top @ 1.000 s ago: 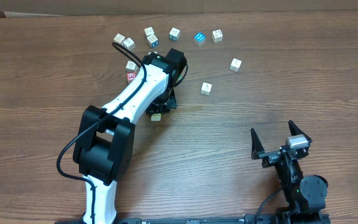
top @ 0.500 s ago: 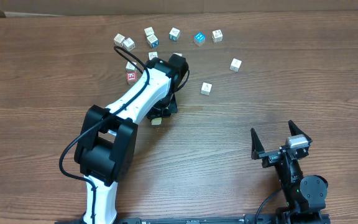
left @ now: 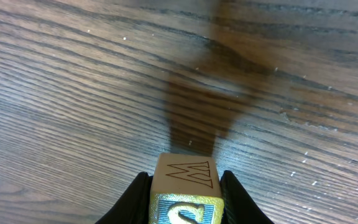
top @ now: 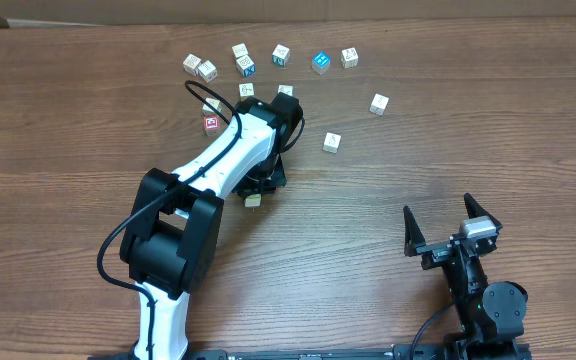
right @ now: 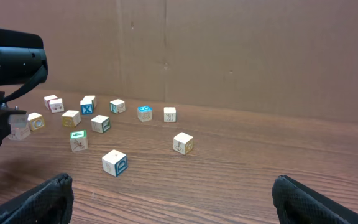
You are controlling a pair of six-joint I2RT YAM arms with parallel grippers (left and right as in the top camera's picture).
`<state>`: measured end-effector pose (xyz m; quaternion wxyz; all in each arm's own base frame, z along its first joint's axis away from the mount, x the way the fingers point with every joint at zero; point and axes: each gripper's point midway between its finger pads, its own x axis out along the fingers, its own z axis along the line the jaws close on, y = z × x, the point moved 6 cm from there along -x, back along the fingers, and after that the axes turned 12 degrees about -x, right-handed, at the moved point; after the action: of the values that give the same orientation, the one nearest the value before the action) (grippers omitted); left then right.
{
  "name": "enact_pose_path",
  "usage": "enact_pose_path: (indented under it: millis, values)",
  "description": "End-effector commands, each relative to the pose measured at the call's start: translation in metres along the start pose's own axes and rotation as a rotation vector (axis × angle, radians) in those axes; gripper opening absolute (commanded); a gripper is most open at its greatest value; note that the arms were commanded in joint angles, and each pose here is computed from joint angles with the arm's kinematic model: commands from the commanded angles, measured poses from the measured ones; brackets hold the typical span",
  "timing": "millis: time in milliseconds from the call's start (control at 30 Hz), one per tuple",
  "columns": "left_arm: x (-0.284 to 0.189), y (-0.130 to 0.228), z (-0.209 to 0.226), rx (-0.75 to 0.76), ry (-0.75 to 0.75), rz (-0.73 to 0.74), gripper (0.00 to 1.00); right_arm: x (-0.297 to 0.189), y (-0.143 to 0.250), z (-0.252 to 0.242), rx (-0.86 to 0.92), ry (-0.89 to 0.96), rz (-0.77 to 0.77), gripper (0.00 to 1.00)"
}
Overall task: Form a horizontal line
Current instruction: 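Carry the yellow S block down toward the table center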
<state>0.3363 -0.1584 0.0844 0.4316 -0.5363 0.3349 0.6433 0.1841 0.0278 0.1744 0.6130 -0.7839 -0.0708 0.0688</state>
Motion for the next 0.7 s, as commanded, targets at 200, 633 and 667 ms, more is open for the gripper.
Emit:
enact_pose_path:
  millis: [200, 633, 667]
  values:
    - [-0.0037, 0.0036, -0.0011, -0.009, 0.018, 0.000, 0.13, 0.0000, 0.0020, -0.0002, -0.002, 0.005, -0.003, 1.00]
    - [-0.0037, 0.0036, -0.0011, -0.009, 0.018, 0.000, 0.29, 0.0000, 0.0020, -0.0002, -0.002, 0.005, -0.003, 1.00]
    - [-0.0037, 0.0035, -0.0012, -0.009, 0.019, 0.000, 0.30, 0.0000, 0.0020, -0.0002, -0.002, 0.005, -0.003, 1.00]
